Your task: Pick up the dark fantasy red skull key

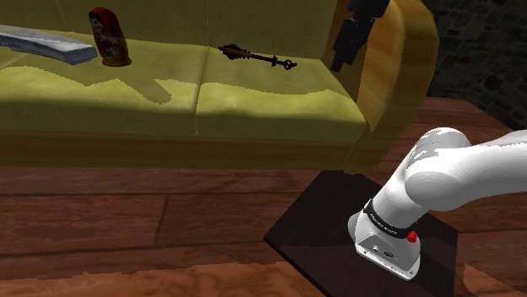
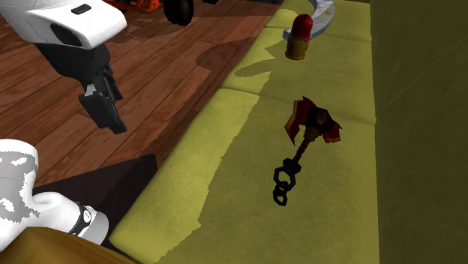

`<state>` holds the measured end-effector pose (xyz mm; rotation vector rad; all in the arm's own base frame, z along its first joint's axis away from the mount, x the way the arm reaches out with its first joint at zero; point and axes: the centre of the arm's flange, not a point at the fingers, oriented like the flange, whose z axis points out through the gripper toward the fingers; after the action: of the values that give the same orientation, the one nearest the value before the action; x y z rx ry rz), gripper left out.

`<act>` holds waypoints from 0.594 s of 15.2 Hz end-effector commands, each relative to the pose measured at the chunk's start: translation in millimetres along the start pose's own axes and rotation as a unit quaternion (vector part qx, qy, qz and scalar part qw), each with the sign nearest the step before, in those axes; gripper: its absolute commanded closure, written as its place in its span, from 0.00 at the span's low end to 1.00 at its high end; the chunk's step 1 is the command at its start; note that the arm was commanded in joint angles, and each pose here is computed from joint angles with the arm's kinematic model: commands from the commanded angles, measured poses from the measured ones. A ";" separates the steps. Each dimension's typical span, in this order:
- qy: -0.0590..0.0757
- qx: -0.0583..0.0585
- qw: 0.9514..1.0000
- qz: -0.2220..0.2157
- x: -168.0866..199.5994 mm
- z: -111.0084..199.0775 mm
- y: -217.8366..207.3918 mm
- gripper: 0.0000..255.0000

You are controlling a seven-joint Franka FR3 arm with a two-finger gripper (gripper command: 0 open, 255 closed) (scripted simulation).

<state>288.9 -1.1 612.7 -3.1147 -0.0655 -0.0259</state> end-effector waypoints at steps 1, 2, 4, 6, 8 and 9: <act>0.000 0.000 1.000 0.000 0.0 0.0 0.0 0.00; 0.000 0.000 1.000 -0.010 9.7 2.6 8.7 0.00; -0.001 0.001 1.000 -0.029 29.6 7.8 25.7 0.00; -0.002 0.001 0.999 -0.048 50.1 13.1 41.8 0.00; -0.002 0.002 0.998 -0.067 71.3 18.5 57.1 0.00; -0.003 0.002 0.997 -0.077 82.0 21.1 64.5 0.00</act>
<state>362.8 -54.4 595.4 -3.1007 -0.2704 -0.0214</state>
